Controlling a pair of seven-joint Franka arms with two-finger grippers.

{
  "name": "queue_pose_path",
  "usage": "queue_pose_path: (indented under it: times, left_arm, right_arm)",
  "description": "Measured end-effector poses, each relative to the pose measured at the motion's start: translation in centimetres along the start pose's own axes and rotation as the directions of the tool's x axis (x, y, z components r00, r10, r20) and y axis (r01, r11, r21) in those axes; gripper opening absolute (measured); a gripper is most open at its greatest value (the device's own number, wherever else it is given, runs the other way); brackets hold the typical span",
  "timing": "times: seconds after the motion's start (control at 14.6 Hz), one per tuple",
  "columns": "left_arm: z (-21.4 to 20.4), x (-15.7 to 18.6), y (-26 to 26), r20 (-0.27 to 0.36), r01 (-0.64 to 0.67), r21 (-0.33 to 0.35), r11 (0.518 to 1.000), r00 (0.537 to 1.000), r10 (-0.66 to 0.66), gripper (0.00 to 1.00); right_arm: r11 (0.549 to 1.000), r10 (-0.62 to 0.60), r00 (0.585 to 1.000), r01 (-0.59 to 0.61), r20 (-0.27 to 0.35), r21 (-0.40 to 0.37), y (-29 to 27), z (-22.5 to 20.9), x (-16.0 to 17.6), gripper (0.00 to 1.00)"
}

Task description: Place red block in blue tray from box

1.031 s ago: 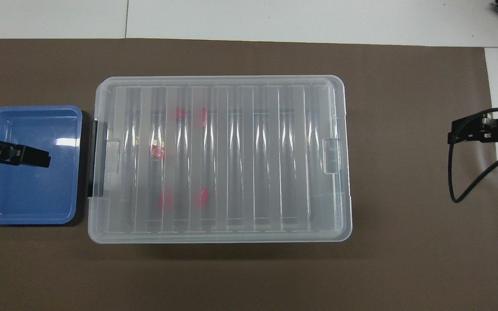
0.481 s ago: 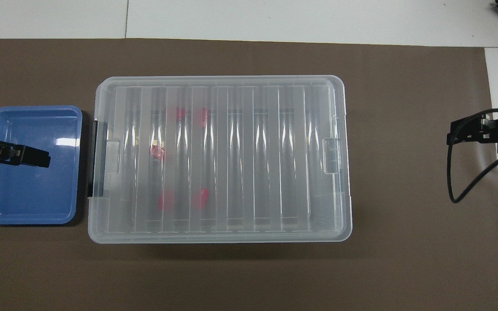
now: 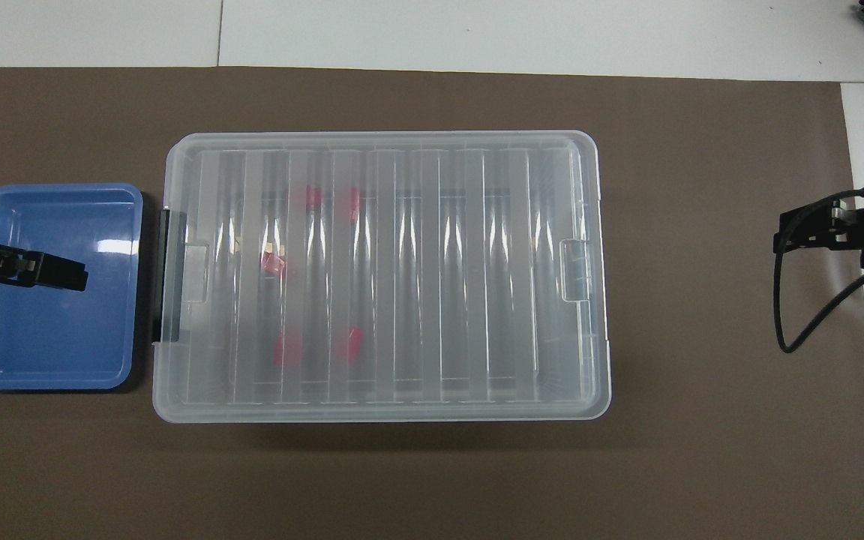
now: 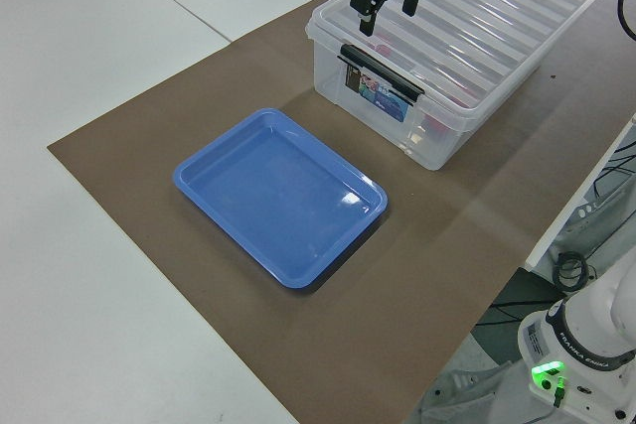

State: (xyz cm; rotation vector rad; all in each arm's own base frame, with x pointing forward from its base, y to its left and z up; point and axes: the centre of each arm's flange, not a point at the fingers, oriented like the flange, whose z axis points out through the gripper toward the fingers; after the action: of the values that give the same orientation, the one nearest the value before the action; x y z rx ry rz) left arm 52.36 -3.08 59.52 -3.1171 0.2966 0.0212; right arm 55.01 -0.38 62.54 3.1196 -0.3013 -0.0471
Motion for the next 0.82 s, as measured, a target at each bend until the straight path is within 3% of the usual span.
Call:
queue_pose_path:
  times: [0.82]
  left_arm:
    - [0.0, 0.0, 0.0, 0.0, 0.0, 0.0, 1.0, 1.0, 0.0, 1.0]
  right_arm:
    - [1.0, -0.002, 1.0, 0.002, -0.02, 0.003, -0.1, 1.6, -0.1, 1.0]
